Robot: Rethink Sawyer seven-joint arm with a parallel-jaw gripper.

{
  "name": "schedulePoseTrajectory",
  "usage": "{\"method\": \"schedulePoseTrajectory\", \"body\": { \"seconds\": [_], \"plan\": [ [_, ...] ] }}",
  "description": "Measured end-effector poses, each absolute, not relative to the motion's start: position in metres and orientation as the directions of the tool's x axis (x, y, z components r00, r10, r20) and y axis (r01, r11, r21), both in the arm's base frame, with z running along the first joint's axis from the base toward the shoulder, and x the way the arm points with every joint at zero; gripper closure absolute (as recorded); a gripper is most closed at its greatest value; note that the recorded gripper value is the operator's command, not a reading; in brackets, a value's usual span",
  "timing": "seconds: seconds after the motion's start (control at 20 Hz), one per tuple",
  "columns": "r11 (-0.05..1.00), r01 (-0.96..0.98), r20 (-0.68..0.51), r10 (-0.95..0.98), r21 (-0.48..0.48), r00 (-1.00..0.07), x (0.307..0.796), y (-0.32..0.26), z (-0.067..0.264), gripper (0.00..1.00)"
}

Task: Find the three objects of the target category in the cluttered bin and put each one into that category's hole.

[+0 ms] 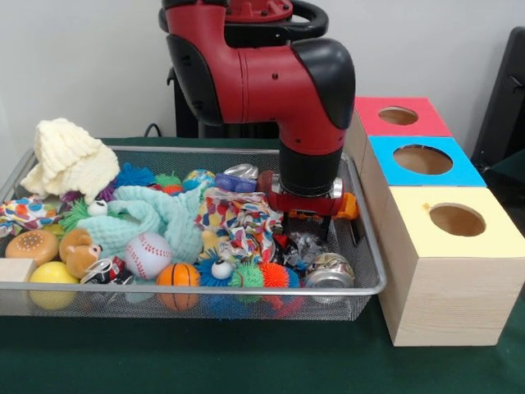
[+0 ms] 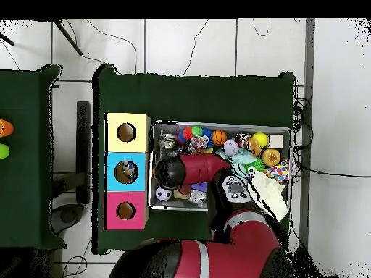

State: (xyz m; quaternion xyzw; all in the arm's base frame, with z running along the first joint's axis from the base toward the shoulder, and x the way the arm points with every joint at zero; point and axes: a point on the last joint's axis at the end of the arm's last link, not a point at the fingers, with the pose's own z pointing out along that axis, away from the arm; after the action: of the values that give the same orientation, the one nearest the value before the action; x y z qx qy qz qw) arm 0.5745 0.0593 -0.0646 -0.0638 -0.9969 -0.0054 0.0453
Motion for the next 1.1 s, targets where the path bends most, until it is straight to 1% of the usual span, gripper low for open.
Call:
{"method": "schedulePoseTrajectory", "body": {
  "seconds": [0.7, 1.1],
  "plan": [
    [0.995, 0.093, 0.079, 0.096, -0.038, -0.992, 0.5754, 0.0654, -0.0634, 0.0],
    [0.995, 0.089, 0.071, 0.092, -0.041, -0.993, 0.575, 0.0657, -0.0633, 0.0]
  ]
}}
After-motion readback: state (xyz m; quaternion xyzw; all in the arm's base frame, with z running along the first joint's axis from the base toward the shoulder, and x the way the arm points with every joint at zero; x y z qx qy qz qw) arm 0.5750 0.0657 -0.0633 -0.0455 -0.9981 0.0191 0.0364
